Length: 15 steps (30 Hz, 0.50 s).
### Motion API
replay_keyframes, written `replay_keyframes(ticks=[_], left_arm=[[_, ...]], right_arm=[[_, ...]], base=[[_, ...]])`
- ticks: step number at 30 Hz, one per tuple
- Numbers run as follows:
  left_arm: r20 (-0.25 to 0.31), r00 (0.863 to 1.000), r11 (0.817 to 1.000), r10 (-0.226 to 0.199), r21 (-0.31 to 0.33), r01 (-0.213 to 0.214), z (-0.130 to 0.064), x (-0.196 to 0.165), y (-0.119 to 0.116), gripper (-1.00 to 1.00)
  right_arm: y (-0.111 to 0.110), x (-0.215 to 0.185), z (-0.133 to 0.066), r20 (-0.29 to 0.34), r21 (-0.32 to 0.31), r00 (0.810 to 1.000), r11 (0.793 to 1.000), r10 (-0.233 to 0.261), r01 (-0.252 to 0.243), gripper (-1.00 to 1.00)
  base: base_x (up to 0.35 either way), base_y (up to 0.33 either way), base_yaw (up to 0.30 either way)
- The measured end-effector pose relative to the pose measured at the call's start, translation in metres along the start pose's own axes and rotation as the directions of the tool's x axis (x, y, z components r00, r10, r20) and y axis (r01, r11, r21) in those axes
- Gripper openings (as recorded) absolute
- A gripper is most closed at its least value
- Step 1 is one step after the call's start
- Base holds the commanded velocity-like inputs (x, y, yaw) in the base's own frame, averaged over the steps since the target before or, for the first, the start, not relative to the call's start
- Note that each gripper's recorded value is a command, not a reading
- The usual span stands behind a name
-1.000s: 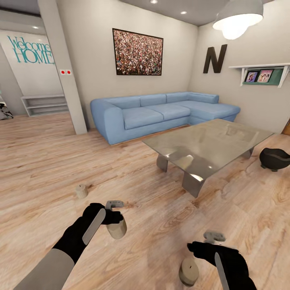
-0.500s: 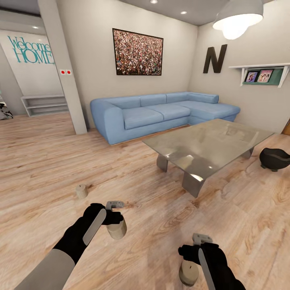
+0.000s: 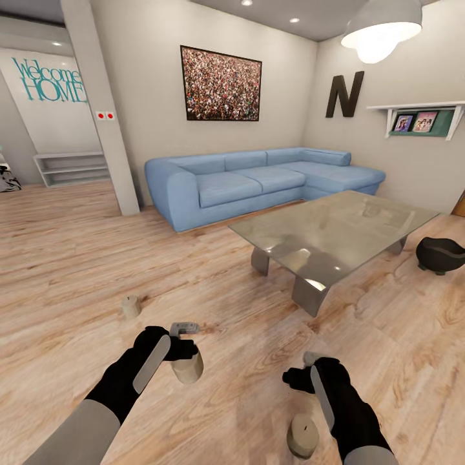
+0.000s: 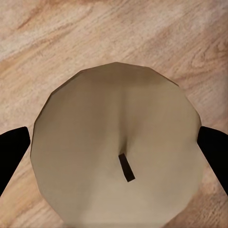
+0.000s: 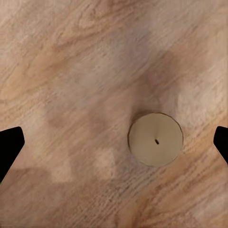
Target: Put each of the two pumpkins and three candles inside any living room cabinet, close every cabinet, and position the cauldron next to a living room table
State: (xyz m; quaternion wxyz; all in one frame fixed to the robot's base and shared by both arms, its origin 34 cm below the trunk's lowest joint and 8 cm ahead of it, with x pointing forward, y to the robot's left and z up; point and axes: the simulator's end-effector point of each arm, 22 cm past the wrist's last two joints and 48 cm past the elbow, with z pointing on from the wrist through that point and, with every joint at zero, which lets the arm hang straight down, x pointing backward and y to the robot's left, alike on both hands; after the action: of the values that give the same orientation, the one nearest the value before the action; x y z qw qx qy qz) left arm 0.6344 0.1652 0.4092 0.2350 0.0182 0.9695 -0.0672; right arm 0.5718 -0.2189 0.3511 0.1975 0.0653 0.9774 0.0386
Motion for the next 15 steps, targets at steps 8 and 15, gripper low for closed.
replay_keyframes(ticks=[8, 15], left_arm=[[-0.026, 1.0, 1.0, -0.004, 0.0, 0.004, 0.012, 0.009, 0.002, -1.0], [-0.032, 0.999, 1.0, -0.004, -0.001, 0.004, 0.015, 0.012, 0.003, -1.0]], right_arm=[[-0.004, 0.016, 0.039, -0.081, 0.002, 0.996, 0.999, 0.035, -0.035, 1.0], [-0.029, 0.014, 0.045, -0.065, 0.033, 0.996, 0.998, 0.059, -0.057, 1.0]], base=[[0.0, 0.0, 0.0], [0.0, 0.0, 0.0]])
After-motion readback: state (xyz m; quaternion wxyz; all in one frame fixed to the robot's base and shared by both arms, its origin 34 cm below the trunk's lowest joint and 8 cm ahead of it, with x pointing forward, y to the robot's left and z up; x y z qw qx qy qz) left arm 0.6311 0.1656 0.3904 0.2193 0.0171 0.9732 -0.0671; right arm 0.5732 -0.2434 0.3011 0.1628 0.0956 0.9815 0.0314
